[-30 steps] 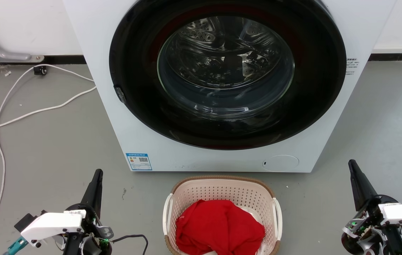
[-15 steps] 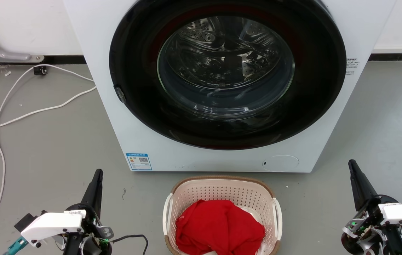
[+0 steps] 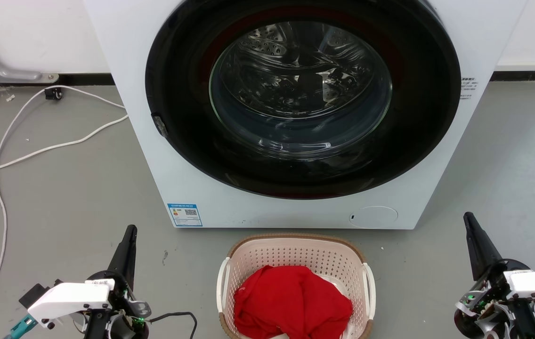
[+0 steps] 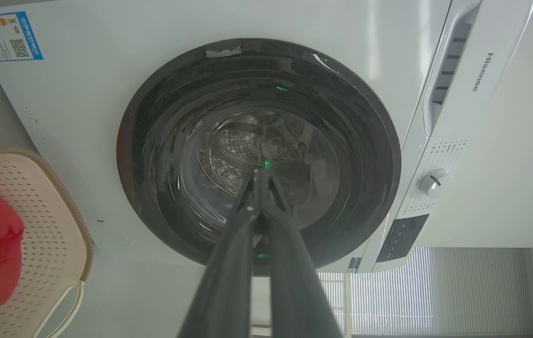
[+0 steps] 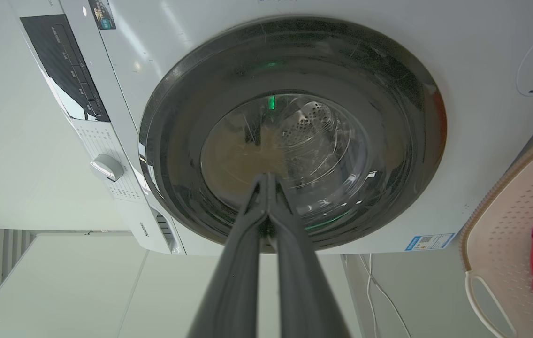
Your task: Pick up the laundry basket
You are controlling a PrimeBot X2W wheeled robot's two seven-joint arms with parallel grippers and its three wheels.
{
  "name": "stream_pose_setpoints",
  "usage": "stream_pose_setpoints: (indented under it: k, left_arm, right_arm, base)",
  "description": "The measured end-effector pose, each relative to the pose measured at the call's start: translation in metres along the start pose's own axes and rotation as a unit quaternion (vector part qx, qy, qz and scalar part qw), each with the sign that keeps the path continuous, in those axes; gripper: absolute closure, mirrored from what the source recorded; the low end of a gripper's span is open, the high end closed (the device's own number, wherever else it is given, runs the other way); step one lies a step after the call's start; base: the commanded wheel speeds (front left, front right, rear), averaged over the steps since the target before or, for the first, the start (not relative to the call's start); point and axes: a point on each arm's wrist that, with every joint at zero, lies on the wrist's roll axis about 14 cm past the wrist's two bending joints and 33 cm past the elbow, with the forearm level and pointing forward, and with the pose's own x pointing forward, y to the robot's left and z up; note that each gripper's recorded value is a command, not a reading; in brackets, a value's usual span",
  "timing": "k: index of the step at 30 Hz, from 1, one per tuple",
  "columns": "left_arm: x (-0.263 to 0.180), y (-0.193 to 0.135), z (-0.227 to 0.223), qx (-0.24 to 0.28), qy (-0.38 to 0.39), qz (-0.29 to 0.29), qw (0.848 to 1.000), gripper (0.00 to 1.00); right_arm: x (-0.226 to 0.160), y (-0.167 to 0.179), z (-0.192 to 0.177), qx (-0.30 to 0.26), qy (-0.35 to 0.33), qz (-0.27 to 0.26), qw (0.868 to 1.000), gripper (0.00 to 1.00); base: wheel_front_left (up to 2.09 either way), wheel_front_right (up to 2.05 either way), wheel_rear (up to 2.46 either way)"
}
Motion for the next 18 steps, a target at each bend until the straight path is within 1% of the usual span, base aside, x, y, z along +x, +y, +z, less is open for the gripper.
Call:
stream_pose_setpoints:
  k: [18]
  left_arm:
    - [0.0000, 0.0000, -0.0004, -0.001, 0.001, 0.000, 1.000, 1.00]
  right_arm:
    - [0.0000, 0.0000, 0.0001, 0.000, 0.000, 0.000, 1.000, 1.00]
  base:
    - [0.00, 0.00, 0.00]
